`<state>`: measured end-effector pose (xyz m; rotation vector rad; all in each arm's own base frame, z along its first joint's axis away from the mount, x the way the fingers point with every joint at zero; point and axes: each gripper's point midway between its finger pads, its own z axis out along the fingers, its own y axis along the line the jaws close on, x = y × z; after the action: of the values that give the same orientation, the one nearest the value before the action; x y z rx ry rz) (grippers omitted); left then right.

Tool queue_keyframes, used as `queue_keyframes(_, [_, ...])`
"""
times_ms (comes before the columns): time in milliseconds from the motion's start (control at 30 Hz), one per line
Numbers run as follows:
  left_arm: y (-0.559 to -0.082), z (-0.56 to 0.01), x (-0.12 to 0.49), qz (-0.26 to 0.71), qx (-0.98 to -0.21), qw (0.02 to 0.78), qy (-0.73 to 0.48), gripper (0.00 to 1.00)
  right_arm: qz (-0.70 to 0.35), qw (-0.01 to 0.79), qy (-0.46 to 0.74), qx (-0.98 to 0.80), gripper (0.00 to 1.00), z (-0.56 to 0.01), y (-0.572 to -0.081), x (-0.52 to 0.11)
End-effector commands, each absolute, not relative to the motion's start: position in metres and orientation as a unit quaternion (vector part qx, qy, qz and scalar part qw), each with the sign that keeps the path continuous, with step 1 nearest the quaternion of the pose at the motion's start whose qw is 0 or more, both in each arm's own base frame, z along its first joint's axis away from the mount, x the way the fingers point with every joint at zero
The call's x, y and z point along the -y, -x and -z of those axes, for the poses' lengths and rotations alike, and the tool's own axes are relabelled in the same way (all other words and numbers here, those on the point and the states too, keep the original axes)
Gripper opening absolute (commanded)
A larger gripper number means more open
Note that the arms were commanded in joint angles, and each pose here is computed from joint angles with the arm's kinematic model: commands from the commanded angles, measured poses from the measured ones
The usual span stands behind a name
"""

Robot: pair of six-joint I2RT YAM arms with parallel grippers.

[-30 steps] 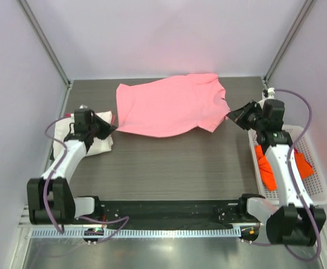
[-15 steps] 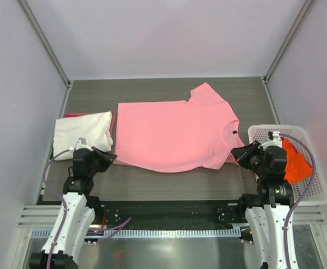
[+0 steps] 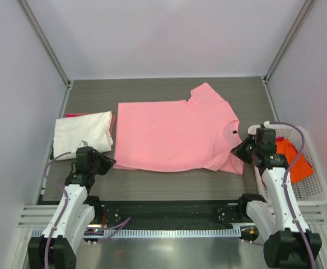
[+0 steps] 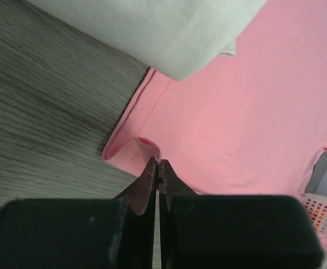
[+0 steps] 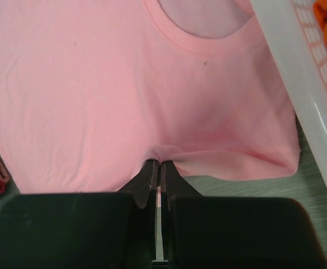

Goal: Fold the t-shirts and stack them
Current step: Fold the tshirt

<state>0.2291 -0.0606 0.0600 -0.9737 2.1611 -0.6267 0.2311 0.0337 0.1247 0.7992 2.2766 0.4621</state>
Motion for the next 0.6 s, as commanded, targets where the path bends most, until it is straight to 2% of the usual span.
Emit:
queue_keyframes(0, [-0.259, -0.095, 0.058, 0.255, -0.807, 0.385, 0.369, 0.00, -0.158, 0.387, -0.282, -0.864, 0.01, -0.154, -0.268, -0.020])
queue_keyframes(567, [-0.311, -0.089, 0.068, 0.248, -0.818, 0.361, 0.373, 0.00, -0.116, 0.372, -0.265, -0.882, 0.01, -0.152, -0.342, -0.005])
